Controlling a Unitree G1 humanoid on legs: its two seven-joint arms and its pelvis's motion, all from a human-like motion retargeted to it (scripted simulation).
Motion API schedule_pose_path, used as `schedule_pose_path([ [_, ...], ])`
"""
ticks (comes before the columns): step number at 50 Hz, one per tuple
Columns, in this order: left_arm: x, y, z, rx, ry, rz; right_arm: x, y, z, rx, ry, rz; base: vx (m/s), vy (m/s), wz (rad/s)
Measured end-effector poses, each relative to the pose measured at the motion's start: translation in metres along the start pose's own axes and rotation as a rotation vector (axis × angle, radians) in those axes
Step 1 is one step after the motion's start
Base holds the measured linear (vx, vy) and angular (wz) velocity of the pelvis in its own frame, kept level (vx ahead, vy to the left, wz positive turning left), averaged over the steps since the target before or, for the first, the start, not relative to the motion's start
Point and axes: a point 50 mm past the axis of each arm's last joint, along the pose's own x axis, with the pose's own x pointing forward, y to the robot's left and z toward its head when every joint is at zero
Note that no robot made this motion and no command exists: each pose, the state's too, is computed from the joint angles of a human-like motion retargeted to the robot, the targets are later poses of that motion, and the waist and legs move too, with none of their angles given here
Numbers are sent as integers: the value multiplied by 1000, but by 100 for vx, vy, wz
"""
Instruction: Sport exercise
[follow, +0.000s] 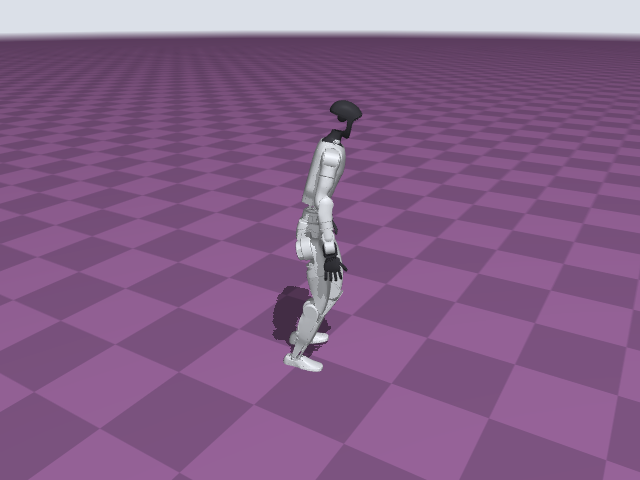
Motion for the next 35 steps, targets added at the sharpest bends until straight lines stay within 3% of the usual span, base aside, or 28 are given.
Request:
schedule_pose_path([
  [13, -10, 13, 91, 191, -385, 20, -1, -12, -5, 2, 24, -29, -2, -12, 2],
  [22, -10, 20, 61, 145, -263, 58, -14, -60, -4, 123, -1, -217, -5, -9, -20],
  [28, 8, -32, 7, 128, 26, -135, -18, -71, -7, 174, 17, -254, -4, -1, -39],
  [35, 10, -101, -11, 189, 179, -425, -10, -43, -14, 151, 51, -102, -2, 6, -21],
])
